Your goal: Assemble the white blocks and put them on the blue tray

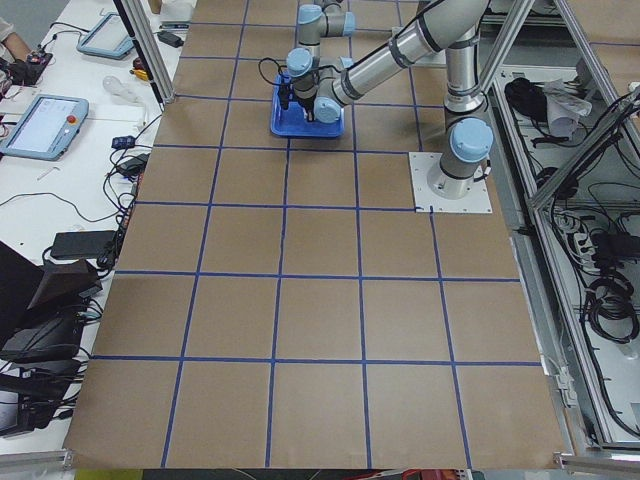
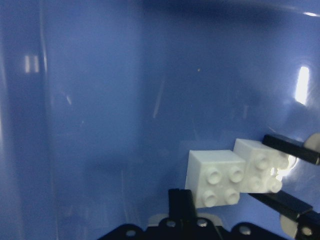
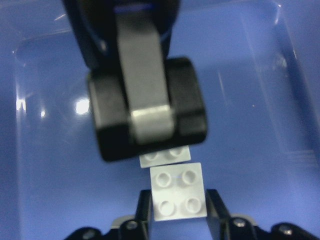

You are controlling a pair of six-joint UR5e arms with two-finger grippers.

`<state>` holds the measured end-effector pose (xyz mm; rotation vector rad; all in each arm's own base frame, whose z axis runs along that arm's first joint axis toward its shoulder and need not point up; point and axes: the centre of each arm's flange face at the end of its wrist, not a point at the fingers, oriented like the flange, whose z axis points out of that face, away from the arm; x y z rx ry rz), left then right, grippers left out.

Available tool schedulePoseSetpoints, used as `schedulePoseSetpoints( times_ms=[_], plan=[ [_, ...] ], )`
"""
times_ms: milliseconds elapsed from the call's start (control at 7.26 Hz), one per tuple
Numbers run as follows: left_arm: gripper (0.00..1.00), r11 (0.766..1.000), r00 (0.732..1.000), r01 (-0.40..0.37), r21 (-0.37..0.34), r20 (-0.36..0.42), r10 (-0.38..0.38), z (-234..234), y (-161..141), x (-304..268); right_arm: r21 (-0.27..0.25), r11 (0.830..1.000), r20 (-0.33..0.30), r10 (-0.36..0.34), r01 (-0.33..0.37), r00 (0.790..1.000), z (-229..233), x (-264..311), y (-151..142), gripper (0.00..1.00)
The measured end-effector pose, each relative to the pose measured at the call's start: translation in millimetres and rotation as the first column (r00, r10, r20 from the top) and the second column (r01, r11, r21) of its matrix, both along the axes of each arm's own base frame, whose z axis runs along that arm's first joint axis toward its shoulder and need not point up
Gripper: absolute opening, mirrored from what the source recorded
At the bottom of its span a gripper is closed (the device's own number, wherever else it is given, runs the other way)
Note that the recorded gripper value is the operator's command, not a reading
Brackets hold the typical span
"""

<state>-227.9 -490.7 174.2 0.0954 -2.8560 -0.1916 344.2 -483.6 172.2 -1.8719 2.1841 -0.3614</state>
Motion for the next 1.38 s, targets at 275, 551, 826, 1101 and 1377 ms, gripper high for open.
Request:
schedulePoseSetpoints(
  times_ms=[275, 551, 826, 1101, 1377],
  plan=[
    [0.0, 1.0, 1.0, 0.0, 0.001, 0.0, 0.0, 0, 0, 0, -0.006, 1.0, 0.001, -0.002, 0.002, 1.0, 6, -1, 0, 1.0],
    [0.0, 1.0, 1.0, 0.0, 0.0, 0.0, 0.0, 0, 0, 0, 0.02, 0.999, -0.017, -0.044, 0.044, 0.999, 23, -14, -2, 1.0],
    [0.0, 1.0, 1.0, 0.004, -0.006, -0.001, -0.004, 1, -2, 0, 0.068, 0.97, -0.072, -0.23, 0.235, 0.97, 44, -45, -10, 1.0],
    [0.0, 1.0, 1.0, 0.015, -0.014, -0.002, -0.015, 2, -5, 0, 0.094, 0.875, -0.126, -0.463, 0.475, 0.878, 60, -82, -25, 1.0],
    [0.0, 1.0, 1.0, 0.004, -0.013, -0.002, -0.004, 2, -7, 0, 0.133, 0.639, -0.198, -0.732, 0.758, 0.652, 93, -116, -37, 1.0]
  ],
)
